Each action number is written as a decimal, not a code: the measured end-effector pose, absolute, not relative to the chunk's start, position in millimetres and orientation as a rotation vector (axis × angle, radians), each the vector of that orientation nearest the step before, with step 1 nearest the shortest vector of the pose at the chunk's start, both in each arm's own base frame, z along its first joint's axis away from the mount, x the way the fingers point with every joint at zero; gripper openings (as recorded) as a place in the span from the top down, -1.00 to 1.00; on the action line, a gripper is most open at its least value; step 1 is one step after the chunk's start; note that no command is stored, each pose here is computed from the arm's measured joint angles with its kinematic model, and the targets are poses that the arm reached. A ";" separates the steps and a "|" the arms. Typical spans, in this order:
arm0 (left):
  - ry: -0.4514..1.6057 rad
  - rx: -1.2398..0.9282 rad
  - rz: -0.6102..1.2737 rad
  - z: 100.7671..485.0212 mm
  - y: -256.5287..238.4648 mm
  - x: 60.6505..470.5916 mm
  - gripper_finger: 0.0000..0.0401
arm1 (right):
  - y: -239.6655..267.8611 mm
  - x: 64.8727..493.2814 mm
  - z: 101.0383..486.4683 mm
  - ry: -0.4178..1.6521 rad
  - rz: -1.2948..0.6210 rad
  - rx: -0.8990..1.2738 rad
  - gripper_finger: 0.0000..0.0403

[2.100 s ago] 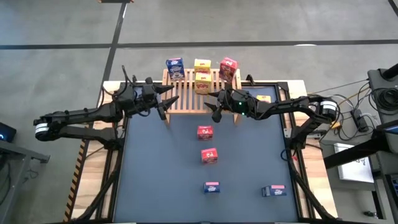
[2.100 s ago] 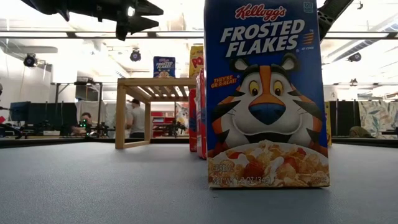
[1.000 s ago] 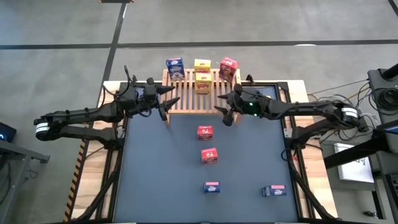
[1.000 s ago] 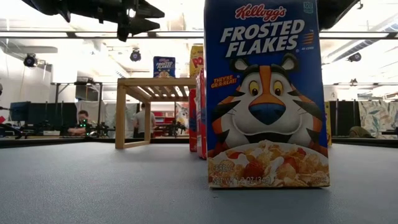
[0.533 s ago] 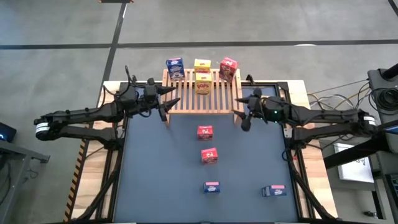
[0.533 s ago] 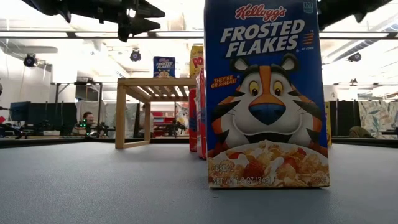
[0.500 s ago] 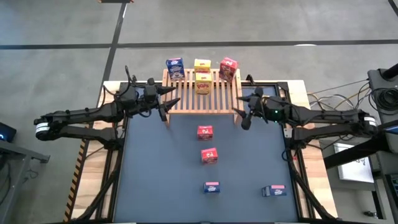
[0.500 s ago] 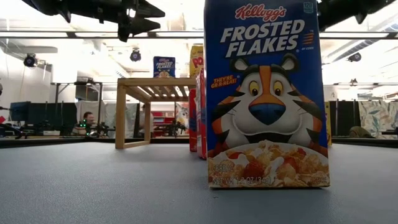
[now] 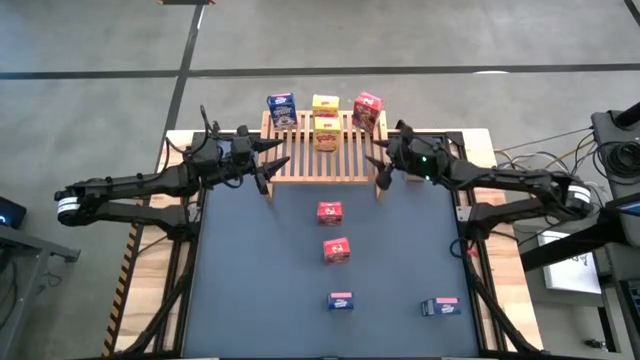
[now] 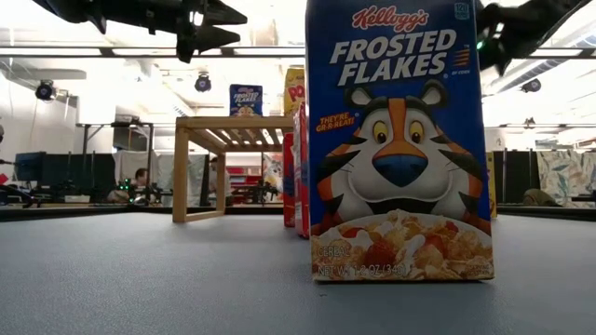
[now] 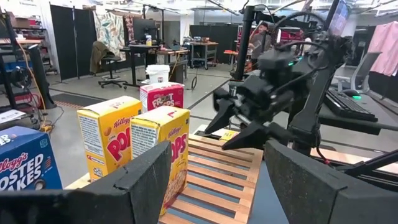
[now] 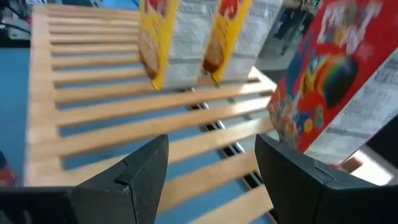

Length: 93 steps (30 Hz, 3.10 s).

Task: Stack cereal on shelf
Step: Adjust the red cereal box on the shelf, then put the top red cereal box on the shelf aligned with the other red cereal box

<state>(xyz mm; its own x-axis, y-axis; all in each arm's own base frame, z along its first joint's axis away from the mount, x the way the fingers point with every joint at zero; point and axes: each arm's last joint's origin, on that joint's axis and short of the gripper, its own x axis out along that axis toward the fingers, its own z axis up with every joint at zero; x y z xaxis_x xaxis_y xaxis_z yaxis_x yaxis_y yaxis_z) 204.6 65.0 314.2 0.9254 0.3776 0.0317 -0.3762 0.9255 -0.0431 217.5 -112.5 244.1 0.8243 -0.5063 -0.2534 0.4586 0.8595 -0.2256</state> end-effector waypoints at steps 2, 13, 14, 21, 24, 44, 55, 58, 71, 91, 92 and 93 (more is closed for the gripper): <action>-0.040 -0.040 0.386 314.3 65.0 204.6 -0.21 | -120.8 218.2 242.3 0.286 -0.491 -0.137 -0.15; -0.040 -0.040 0.387 314.1 65.0 204.6 -0.21 | -156.7 213.1 227.4 0.271 -0.461 -0.062 -0.15; -0.039 -0.040 0.387 314.1 65.0 204.6 -0.21 | -157.8 213.1 225.9 0.277 -0.463 -0.060 -0.15; -0.039 -0.040 0.388 314.1 65.0 204.6 -0.21 | -161.8 213.3 223.6 0.277 -0.476 -0.069 -0.14; -0.039 -0.040 0.388 314.1 65.0 204.6 -0.21 | -163.9 211.7 223.7 0.277 -0.486 -0.067 -0.15; -0.039 -0.042 0.388 313.9 65.0 204.6 -0.21 | -178.5 200.2 225.2 0.267 -0.570 -0.068 -0.14; -0.020 -0.050 0.389 312.3 64.8 203.9 -0.21 | -170.7 200.0 233.8 0.224 -0.499 -0.059 -0.14; -0.008 -0.047 0.389 311.6 64.5 203.0 -0.21 | -156.4 201.9 245.5 0.188 -0.455 -0.094 -0.14; 0.111 -0.093 0.384 298.5 62.5 199.9 -0.21 | -79.2 192.9 249.5 0.177 -0.130 -0.078 -0.14; 0.017 -0.135 0.311 256.8 47.2 197.6 -0.21 | -31.0 236.3 186.8 0.240 0.002 -0.075 -0.15; 0.013 -0.137 0.306 255.9 46.2 197.6 -0.21 | -29.5 237.7 186.5 0.243 -0.005 -0.085 -0.15; 0.011 -0.139 0.302 255.5 45.6 197.6 -0.21 | -28.3 238.5 186.8 0.245 -0.020 -0.095 -0.15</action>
<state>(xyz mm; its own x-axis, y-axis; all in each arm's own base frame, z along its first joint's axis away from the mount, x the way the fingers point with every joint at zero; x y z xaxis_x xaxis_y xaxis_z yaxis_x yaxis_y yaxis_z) 197.6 45.6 255.5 0.9547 0.2959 -0.0319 -0.2975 0.9452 -0.1346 238.5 -28.3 186.8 0.9699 -0.0318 -0.2412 0.0086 0.9953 -0.0967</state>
